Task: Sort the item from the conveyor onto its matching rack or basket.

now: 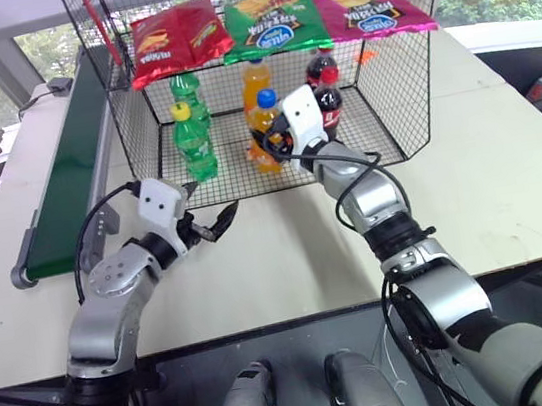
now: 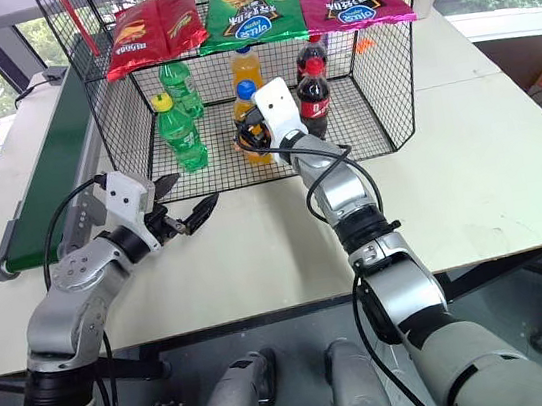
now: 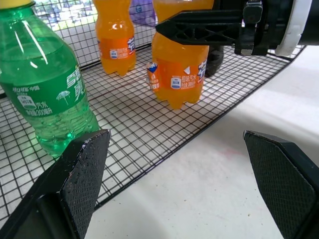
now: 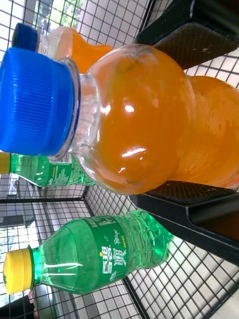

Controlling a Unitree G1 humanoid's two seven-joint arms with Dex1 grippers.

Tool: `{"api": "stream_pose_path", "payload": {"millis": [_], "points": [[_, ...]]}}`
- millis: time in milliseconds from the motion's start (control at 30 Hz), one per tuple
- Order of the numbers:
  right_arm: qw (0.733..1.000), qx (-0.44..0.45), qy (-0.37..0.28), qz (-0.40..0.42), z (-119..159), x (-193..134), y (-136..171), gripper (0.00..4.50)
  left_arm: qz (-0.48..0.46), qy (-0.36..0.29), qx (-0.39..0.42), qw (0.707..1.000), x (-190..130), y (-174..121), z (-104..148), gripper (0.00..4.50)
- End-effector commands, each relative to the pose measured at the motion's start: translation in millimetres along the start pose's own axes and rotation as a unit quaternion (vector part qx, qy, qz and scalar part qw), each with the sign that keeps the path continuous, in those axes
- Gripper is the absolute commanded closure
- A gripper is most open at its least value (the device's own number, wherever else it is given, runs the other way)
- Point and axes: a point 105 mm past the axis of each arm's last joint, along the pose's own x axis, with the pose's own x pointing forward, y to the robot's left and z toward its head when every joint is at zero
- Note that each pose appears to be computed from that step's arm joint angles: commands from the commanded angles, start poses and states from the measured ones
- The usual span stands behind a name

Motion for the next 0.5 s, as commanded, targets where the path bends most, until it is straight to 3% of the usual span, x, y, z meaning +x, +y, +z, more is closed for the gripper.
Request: {"api": "stream_pose_path", "payload": {"millis": [33, 167, 233, 333, 500], "points": [[0.998, -0.013, -0.062, -0.007, 37.2, 7.1, -4.7, 2.02, -0.004, -0.023, 0.016, 1.0, -1.5, -7.1, 12.9, 0.06], [0.998, -0.012, -0.062, -0.005, 34.9, 8.7, -5.5, 2.02, -0.002, -0.023, 0.014, 1.0, -1.6, -7.2, 12.5, 0.06], [0.998, -0.01, -0.061, -0.003, 33.4, 8.8, -5.0, 1.01, -0.002, -0.022, 0.014, 1.0, -1.7, -6.7, 12.2, 0.0], [0.998, -0.012, -0.059, 0.0, 30.8, 8.3, -3.6, 0.03, 0.0, -0.021, 0.014, 1.0, -1.6, -5.7, 11.6, 0.0], [0.998, -0.017, -0.061, 0.004, 31.1, 6.2, -1.9, 0.03, -0.001, -0.02, 0.012, 1.0, -1.3, -5.7, 10.6, 0.0]]}}
